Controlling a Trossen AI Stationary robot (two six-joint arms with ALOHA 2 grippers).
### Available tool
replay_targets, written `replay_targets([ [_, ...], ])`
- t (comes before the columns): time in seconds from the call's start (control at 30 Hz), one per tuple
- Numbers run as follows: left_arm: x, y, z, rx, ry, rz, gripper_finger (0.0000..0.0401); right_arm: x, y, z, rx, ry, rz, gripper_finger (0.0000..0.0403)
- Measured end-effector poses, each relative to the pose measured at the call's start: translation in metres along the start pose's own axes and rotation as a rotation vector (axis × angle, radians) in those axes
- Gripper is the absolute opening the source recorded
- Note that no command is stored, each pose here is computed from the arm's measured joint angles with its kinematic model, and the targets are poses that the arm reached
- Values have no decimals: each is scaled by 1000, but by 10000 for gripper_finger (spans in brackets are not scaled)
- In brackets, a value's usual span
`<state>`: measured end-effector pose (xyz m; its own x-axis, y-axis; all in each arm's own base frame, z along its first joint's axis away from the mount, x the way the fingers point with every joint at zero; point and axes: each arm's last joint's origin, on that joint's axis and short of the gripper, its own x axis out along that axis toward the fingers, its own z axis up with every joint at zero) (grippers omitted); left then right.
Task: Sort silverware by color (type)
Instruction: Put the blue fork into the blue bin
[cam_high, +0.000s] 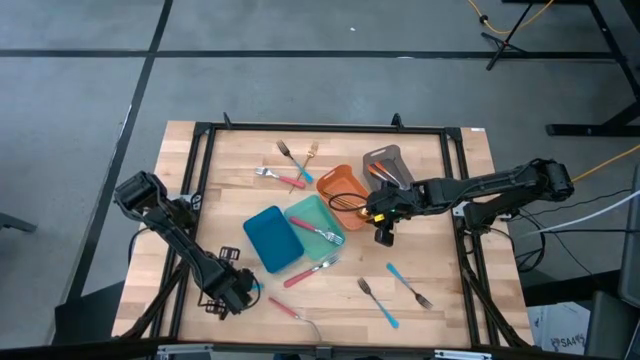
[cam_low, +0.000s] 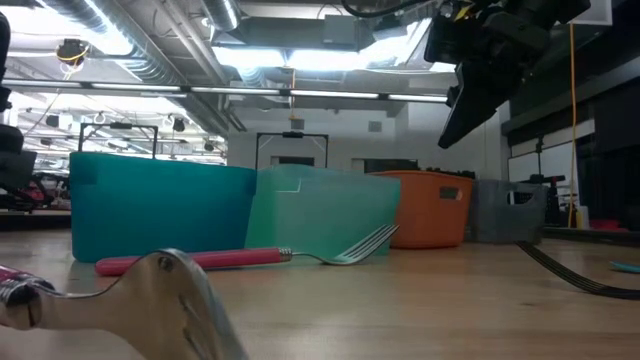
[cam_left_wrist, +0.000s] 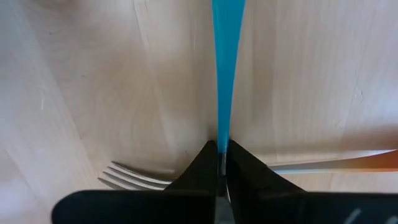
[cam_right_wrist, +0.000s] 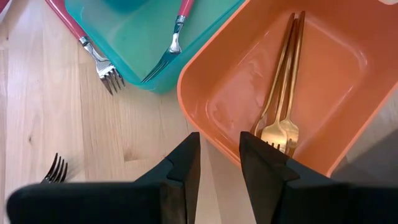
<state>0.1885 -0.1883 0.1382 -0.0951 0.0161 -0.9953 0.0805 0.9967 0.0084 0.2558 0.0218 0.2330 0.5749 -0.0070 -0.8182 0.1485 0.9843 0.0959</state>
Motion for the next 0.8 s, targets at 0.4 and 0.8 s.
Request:
replay_targets([
  [0.4, -33, -5, 17, 22, -52, 22, 12, 0, 0, 0, 1, 0, 0, 105],
  [0.8, -87, 0, 50, 133, -218, 61, 12, 0, 0, 0, 1, 0, 0, 105],
])
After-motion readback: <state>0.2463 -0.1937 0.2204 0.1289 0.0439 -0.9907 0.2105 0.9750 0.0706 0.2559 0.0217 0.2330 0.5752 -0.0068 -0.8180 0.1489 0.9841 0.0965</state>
